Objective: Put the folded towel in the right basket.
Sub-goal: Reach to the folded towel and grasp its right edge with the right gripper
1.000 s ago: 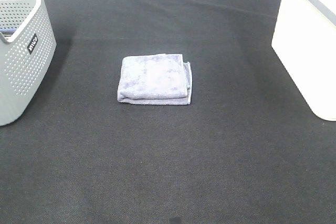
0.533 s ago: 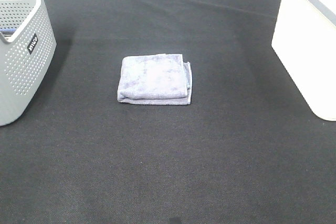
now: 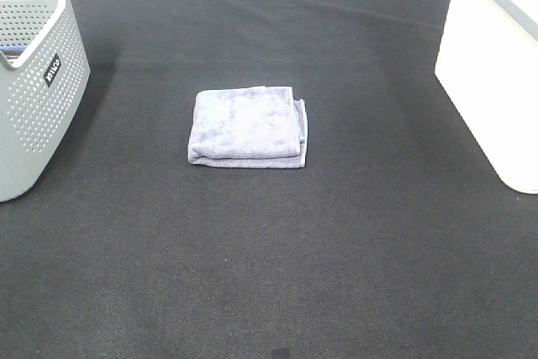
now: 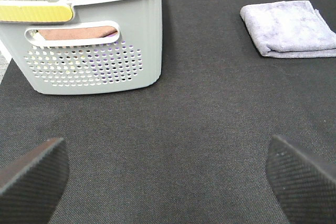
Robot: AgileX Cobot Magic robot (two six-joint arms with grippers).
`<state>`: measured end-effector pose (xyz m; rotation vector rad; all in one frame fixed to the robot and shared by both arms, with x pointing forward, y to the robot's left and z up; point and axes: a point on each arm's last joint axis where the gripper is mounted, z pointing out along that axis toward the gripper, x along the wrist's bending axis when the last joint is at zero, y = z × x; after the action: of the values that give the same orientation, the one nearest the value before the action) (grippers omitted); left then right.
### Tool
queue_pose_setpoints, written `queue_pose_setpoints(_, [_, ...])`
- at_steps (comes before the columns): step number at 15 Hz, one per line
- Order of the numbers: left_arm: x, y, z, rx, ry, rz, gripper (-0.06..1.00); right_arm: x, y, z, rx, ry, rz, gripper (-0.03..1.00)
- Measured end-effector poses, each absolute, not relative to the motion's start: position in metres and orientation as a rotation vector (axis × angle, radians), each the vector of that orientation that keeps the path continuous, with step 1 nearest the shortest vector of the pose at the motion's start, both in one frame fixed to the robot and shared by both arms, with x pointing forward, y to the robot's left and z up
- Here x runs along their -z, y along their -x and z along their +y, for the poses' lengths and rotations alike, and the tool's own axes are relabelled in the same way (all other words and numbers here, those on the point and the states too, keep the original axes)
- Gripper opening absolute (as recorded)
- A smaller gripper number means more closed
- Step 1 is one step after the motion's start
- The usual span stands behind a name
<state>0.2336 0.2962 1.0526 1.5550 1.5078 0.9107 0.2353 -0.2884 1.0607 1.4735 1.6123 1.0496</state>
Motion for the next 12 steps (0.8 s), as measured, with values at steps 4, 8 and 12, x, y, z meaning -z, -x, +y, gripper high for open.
queue_pose_setpoints(4, [-1.053, -0.234, 0.296, -0.911, -1.555, 1.508, 0.97, -1.104, -0.304, -0.291, -1.065, -1.491, 1.562, 0.75])
queue_pose_setpoints(8, [-1.053, -0.234, 0.296, -0.911, -1.555, 1.508, 0.97, -1.138, -0.396, -0.292, -0.961, -1.546, 1.667, 0.75])
queue_pose_setpoints(12, [-1.053, -0.234, 0.296, -0.911, -1.555, 1.508, 0.97, -1.156, -0.504, -0.288, -0.903, -1.601, 1.825, 0.75])
